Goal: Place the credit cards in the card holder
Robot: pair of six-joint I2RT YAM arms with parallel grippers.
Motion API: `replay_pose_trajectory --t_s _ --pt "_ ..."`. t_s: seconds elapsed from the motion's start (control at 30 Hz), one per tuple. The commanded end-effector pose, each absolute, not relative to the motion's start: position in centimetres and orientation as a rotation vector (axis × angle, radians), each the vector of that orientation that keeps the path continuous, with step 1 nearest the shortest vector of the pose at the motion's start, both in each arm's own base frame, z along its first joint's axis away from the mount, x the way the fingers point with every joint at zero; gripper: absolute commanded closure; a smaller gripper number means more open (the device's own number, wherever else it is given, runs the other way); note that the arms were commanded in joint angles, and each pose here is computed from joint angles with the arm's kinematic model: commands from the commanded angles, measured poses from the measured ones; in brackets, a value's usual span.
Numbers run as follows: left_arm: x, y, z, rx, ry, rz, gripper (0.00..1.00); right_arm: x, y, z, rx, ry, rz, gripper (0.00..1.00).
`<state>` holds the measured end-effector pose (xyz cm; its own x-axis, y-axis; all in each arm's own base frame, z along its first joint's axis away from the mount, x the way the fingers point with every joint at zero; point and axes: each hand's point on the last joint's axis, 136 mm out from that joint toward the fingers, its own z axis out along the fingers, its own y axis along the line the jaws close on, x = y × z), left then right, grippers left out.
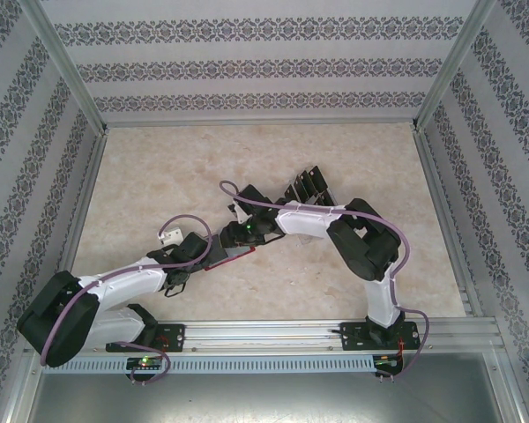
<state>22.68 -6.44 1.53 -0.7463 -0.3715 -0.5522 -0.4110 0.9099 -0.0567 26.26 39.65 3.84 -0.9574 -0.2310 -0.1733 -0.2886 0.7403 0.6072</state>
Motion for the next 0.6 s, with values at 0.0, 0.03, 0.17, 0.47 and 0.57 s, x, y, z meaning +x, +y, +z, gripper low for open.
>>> replay_pose_trajectory --t_s 0.0,0.03,0.17,0.47,0.57 --pt "23.2 -7.2 1.7 -0.553 2.495 0.030 0.00 25.8 41.3 4.9 -0.456 2.834 1.089 0.49" --pt "23.3 -7.2 2.0 -0.555 2.487 0.023 0.00 25.8 41.4 5.0 -0.459 2.832 1.094 0.49" --pt "23.5 -6.8 3.3 -0.584 2.451 0.006 0.00 25.5 42.1 5.5 -0.476 2.826 1.105 0.49" --pt "23.4 -4.8 6.7 -0.685 2.347 -0.049 0.00 24.6 43.1 6.0 -0.510 2.835 1.097 0.49" --pt "23.8 -4.6 7.6 -0.707 2.327 -0.083 0.00 24.2 43.5 6.0 -0.528 2.845 1.087 0.49"
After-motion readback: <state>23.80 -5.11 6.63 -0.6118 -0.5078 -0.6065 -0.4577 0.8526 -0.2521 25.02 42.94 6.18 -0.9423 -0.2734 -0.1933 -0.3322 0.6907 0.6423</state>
